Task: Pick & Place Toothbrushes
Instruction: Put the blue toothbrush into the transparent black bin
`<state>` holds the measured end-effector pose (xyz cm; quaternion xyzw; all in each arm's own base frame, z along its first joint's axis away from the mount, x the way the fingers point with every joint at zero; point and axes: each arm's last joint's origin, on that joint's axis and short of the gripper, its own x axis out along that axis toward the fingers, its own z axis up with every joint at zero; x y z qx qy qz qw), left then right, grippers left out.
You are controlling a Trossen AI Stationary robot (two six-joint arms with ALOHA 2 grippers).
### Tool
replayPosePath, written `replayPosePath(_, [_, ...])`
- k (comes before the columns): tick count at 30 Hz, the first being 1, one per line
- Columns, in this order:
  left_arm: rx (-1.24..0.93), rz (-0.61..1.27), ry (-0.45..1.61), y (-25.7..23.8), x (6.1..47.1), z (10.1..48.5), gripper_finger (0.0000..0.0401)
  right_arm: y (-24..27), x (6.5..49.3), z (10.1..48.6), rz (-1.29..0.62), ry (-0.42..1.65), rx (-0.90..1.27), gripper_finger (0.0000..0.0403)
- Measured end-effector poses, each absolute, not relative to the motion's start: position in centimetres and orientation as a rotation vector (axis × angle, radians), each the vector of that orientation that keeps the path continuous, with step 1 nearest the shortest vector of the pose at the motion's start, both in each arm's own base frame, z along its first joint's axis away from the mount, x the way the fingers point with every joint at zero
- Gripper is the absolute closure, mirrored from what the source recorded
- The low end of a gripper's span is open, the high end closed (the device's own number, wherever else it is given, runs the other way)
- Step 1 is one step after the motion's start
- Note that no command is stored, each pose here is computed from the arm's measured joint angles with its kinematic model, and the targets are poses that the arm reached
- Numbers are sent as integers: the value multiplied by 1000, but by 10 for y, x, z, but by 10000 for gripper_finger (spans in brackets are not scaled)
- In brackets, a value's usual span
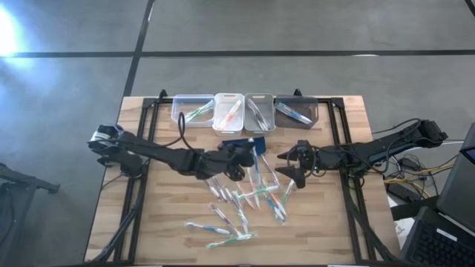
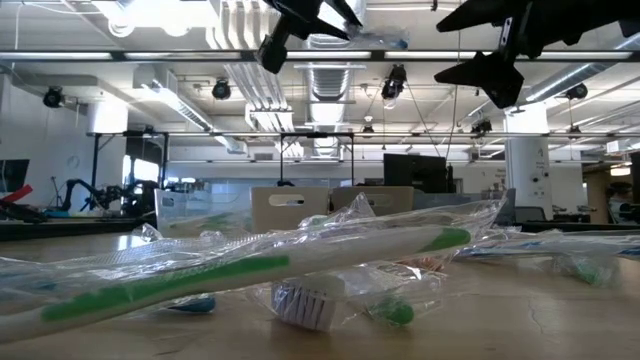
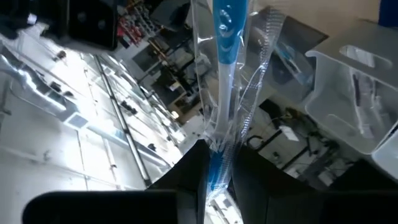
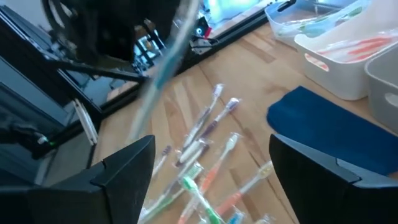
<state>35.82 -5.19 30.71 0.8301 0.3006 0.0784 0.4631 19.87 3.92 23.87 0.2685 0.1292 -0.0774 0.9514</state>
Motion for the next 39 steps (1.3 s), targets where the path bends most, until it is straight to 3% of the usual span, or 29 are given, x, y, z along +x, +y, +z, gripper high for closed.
replayPosePath(14, [2163,307,693,-53,383,307,337,43,209,239,-112,212,572,83])
replayPosePath(39, [2184,333,693,-48,397,311,337,48,231,228,-86,175,582,174])
